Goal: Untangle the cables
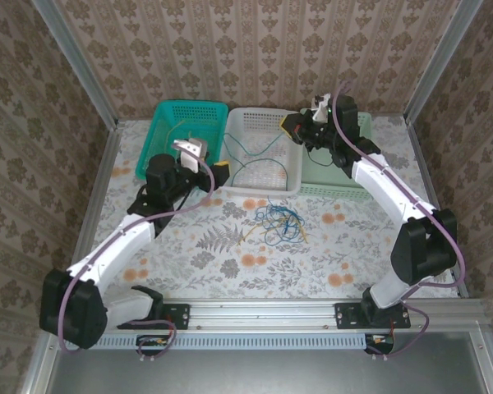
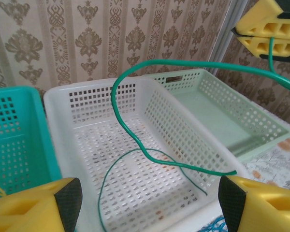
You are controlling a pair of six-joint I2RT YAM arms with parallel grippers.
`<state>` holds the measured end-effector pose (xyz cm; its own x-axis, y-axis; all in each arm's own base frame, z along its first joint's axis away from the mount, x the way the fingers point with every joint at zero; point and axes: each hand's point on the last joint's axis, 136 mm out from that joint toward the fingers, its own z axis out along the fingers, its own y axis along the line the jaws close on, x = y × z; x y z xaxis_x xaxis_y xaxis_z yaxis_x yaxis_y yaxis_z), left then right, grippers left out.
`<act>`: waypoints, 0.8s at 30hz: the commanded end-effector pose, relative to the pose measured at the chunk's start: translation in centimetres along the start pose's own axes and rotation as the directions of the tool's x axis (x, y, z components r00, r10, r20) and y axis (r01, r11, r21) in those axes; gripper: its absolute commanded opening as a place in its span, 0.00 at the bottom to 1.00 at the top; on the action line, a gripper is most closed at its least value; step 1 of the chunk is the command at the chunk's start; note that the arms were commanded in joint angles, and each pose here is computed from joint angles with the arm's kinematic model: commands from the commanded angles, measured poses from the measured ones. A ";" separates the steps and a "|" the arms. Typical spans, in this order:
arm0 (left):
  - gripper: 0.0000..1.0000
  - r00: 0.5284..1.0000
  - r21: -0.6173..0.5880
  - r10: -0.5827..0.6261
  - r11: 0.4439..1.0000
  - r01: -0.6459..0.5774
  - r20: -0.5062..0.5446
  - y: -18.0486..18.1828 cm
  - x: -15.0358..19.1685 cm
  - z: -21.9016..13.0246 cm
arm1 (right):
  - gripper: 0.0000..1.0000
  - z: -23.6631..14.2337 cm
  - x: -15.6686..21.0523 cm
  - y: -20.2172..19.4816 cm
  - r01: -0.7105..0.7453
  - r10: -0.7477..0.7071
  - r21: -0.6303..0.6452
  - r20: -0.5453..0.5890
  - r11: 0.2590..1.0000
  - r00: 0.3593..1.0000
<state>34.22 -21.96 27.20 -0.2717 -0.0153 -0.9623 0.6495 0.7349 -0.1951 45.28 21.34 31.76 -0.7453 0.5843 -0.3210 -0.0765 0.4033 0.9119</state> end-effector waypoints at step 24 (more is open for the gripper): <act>0.76 0.948 0.114 -0.225 0.972 0.204 0.226 0.5 -6.4 0.7 | 0.00 -3.1 0.1 4.4 -0.001 0.005 -0.138 0.026 0.990 1.000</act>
<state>37.33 -22.57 30.99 -0.2651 -0.2504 -0.9311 0.6328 0.6835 -0.3640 43.73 21.38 35.36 -0.7349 0.6078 -0.3008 -0.1334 0.3054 0.9428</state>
